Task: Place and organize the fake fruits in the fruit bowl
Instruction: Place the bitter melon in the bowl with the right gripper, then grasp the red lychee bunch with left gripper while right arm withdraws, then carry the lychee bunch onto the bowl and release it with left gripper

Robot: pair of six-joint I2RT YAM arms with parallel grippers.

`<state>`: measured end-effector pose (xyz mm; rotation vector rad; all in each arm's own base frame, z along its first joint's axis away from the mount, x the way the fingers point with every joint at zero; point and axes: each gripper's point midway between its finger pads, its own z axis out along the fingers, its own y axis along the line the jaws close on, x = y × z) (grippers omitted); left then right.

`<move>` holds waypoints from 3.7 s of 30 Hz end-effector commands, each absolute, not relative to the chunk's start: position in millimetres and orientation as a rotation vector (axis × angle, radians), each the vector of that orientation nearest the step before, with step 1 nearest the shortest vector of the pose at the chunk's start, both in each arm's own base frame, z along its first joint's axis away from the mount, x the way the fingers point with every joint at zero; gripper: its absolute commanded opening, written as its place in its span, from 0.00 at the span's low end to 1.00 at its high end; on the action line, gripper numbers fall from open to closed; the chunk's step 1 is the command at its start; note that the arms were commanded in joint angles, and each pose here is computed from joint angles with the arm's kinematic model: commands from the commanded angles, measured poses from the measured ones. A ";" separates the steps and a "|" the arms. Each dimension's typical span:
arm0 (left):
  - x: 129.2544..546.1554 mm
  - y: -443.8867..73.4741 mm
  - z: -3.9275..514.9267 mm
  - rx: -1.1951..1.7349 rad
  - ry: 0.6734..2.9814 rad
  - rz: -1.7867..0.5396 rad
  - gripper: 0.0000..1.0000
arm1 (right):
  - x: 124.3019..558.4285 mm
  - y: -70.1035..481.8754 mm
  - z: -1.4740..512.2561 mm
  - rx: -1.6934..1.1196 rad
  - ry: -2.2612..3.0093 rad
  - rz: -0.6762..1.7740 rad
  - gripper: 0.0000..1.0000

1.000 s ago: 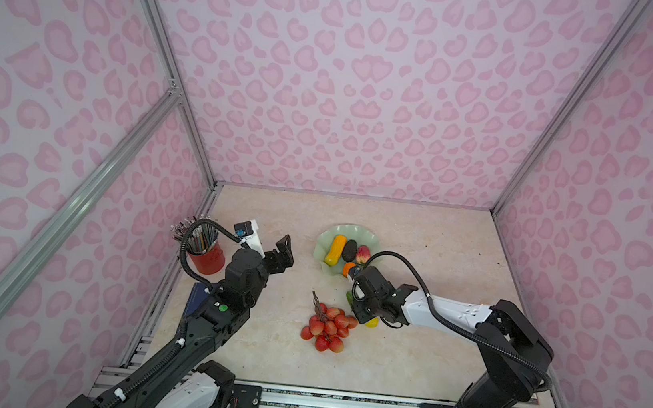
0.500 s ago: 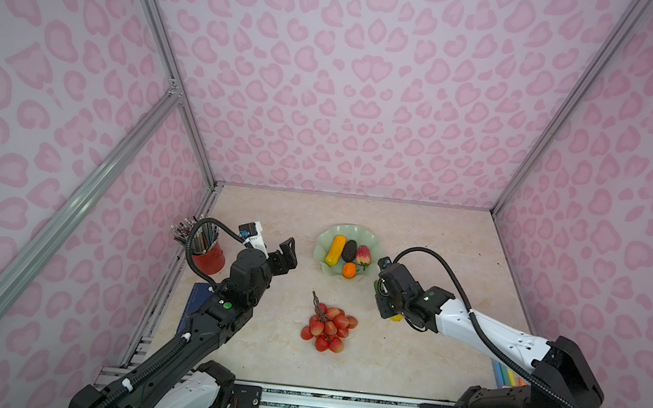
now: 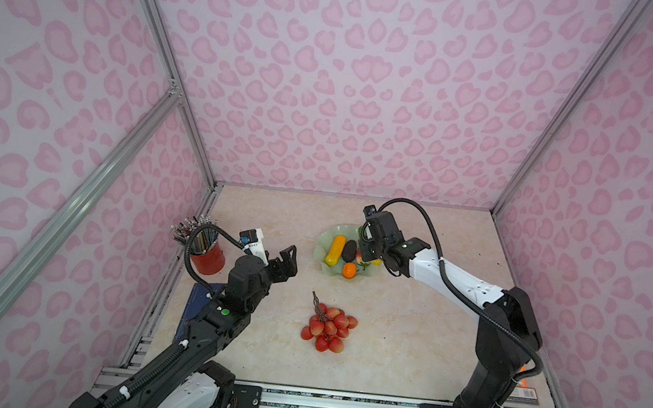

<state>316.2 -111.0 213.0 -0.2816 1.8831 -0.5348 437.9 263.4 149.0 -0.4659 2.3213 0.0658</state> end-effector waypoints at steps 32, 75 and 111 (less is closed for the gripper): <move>277.7 -220.2 131.8 -0.011 2.191 -0.971 0.76 | 445.6 242.2 232.7 -0.278 2.059 0.232 0.88; 319.4 -277.5 288.4 0.269 1.829 -1.070 0.04 | 385.5 126.9 213.9 0.091 2.071 0.323 0.98; 434.6 -235.5 293.3 0.158 1.749 -0.803 0.97 | 378.9 67.9 211.9 0.237 2.046 0.244 0.98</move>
